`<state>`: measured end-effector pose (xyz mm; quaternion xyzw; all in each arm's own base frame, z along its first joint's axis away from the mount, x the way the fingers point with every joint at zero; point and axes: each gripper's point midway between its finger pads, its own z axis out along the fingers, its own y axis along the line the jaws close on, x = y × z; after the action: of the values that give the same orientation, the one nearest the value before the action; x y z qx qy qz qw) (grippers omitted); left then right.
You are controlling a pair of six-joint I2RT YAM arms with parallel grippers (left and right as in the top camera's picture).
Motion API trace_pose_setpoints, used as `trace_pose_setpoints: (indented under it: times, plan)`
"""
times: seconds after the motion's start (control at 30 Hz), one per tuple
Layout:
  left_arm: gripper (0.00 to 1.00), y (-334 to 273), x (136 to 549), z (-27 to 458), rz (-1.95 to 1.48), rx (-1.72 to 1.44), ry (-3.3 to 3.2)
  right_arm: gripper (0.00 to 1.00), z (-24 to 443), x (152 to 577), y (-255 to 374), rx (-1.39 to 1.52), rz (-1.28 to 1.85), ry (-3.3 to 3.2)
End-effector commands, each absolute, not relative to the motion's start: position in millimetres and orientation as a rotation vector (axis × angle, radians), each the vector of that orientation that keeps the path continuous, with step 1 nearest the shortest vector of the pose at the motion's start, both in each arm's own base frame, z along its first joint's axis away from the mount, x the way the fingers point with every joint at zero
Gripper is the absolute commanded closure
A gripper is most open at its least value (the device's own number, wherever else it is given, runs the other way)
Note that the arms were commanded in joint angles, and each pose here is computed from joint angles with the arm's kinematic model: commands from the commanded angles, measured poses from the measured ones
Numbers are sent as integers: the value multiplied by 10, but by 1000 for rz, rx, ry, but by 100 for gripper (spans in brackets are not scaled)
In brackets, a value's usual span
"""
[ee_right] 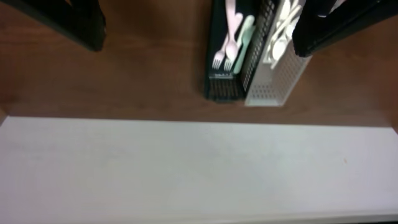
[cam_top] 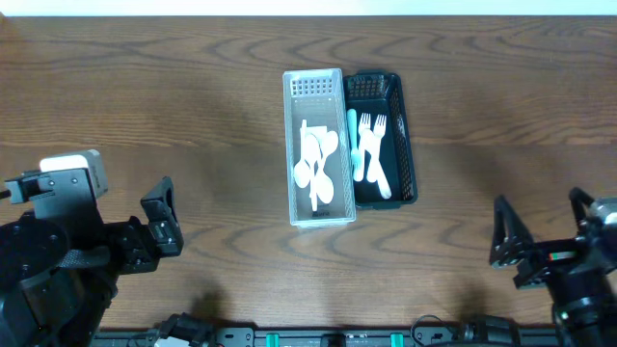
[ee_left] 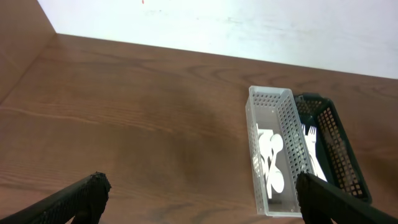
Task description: Pack container
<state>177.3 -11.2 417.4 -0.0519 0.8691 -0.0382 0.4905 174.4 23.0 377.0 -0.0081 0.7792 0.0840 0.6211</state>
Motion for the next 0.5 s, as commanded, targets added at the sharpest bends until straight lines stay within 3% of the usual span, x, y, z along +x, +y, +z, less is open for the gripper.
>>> trace_pose_setpoints:
  times: [0.0, 0.23, 0.47]
  plan:
    - [2, -74, 1774, 4191, -66, -128, 2106, 1, 3426, 1776, 233, -31, 191, 1816]
    - [2, -74, 1774, 4191, -66, -128, 2106, 1, 2587, 1866, 222, -5, 214, 1911]
    - [2, -74, 1774, 4191, -66, -128, 2106, 1, 2107, 2017, 202, 49, 254, 1905]
